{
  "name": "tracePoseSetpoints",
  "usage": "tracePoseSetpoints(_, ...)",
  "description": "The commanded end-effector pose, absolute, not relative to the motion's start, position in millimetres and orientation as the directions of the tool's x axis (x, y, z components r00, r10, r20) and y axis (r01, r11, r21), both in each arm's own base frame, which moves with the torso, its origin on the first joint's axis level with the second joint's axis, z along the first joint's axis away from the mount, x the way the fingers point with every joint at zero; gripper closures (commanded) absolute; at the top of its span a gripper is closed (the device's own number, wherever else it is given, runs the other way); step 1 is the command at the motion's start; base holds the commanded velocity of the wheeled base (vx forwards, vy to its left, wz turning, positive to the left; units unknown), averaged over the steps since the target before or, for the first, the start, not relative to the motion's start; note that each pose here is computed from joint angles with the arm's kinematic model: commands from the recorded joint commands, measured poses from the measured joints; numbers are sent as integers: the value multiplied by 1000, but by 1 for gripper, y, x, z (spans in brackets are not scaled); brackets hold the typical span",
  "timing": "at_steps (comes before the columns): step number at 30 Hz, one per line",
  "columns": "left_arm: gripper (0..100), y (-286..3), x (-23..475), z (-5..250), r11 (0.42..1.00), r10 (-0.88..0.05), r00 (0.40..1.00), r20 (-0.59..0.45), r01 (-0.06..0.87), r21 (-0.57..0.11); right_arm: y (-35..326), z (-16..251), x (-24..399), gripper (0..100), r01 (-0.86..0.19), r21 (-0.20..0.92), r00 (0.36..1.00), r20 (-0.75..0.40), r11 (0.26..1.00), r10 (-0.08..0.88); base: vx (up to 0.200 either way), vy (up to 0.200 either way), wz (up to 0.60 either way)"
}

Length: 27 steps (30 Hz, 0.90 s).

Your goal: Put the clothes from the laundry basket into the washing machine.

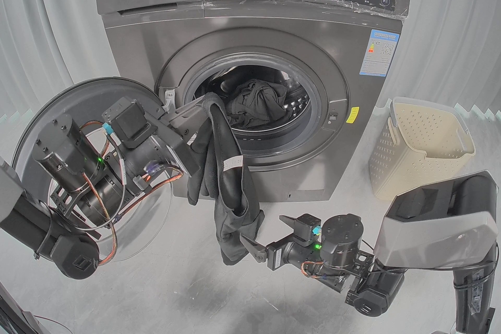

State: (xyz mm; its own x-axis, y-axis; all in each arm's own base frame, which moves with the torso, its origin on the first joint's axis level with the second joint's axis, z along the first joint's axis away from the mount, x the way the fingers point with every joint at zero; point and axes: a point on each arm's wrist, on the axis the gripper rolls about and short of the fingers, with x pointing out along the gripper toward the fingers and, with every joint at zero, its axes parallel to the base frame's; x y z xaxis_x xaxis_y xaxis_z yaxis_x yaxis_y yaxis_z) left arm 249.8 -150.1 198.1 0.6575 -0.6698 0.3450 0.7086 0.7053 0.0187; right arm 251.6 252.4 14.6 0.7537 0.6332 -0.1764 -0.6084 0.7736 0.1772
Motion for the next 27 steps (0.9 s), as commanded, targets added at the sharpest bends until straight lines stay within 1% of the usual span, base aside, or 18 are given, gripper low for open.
tracePoseSetpoints(1, 100, -152, 249, 198, 700, -675, 653, 344, 714, 18, 265, -4, 263, 0, -619, 149, 750, -179, 771, 637, 0, 0, 0)
tracePoseSetpoints(5, 100, -154, 248, 198, 694, -680, 647, 344, 720, 17, 276, -9, 279, 0, -610, 143, 763, -161, 780, 626, 0, 0, 0)
tracePoseSetpoints(9, 100, -155, 247, 198, 690, -683, 644, 345, 723, 17, 285, -4, 291, 0, -607, 146, 769, -141, 781, 624, 0, 0, 0)
tracePoseSetpoints(13, 100, -155, 246, 200, 690, -682, 642, 351, 723, 18, 296, 0, 308, 0, -602, 150, 780, -96, 784, 618, 0, 0, 0)
tracePoseSetpoints(16, 100, -154, 246, 202, 692, -679, 641, 358, 722, 20, 298, 2, 318, 0, -595, 126, 790, -93, 794, 606, 0, 0, 0)
tracePoseSetpoints(19, 100, -154, 246, 204, 691, -678, 639, 363, 722, 20, 303, 7, 329, 0, -583, 122, 804, -53, 803, 592, 0, 0, 0)
tracePoseSetpoints(24, 100, -154, 244, 207, 691, -677, 634, 373, 723, 25, 310, 4, 337, 0, -560, 121, 824, -18, 820, 566, 0, 0, 0)
tracePoseSetpoints(26, 100, -154, 243, 207, 688, -679, 632, 373, 725, 25, 313, 0, 336, 0, -562, 123, 824, -6, 818, 567, 0, 0, 0)
tracePoseSetpoints(27, 100, -155, 241, 208, 685, -681, 628, 377, 728, 24, 313, 0, 335, 100, -564, 123, 823, 2, 817, 568, 0, 0, 0)
